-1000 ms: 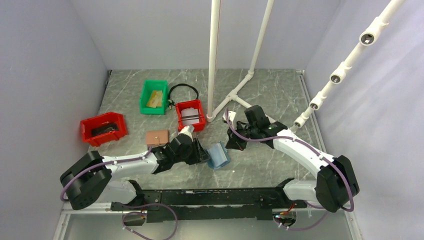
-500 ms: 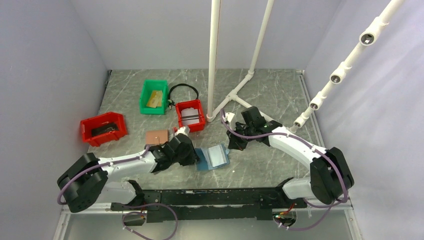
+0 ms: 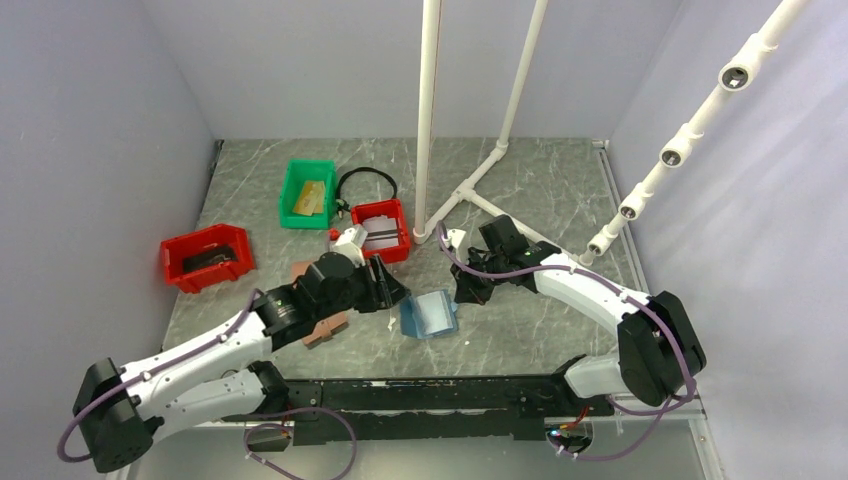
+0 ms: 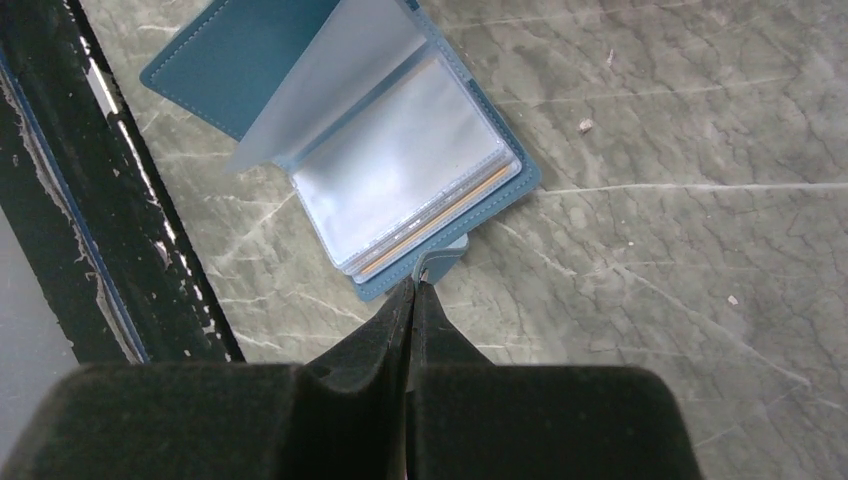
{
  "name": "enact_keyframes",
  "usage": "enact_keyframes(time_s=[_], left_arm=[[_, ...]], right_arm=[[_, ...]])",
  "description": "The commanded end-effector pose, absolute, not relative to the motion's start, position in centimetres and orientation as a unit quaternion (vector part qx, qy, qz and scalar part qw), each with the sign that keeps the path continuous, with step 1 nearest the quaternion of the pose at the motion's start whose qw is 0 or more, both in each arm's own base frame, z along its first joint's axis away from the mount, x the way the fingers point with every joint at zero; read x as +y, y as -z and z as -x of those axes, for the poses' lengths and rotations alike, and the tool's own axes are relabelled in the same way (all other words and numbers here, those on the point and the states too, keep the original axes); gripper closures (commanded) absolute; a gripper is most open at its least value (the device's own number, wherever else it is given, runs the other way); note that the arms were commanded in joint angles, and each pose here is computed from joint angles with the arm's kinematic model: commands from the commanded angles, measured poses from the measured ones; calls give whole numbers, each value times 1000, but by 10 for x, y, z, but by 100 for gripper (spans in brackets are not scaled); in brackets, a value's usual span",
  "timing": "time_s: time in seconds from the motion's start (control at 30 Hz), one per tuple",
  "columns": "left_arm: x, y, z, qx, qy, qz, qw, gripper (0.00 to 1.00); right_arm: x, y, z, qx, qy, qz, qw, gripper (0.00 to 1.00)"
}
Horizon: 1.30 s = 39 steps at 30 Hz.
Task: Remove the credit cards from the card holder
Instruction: Open the card holder at the center of the board.
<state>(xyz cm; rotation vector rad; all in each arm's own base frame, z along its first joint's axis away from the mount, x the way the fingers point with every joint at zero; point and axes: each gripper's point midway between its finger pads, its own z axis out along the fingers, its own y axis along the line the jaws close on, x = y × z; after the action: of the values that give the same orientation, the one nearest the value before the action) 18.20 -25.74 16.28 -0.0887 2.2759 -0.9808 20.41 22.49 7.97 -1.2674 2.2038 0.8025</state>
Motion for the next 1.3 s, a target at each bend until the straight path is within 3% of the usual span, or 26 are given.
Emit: enact_keyframes(time_s=[0.0,0.33,0.53,0.7,0.97,1.27], left_arm=[[-298,-183,-184,829,463,7,312,46],[-340,-137,-203,858,452,35,240,57],[-330,-78,-192,914,366,40,169,61],[-301,-46,-183,945,285,51,152,61],[-314,-30,-179,944,303,26,129,53],[-293,-53,-186,933,301,36,193,35]], right_arm=[[235,-99,-210,785,-306,471,260,100],[233,-98,-213,789,-300,467,262,100],[231,-98,-216,793,-291,465,267,100],[230,-96,-219,798,-281,461,268,100],[230,-94,-218,798,-283,461,264,100],[222,-86,-231,817,-246,445,271,100]])
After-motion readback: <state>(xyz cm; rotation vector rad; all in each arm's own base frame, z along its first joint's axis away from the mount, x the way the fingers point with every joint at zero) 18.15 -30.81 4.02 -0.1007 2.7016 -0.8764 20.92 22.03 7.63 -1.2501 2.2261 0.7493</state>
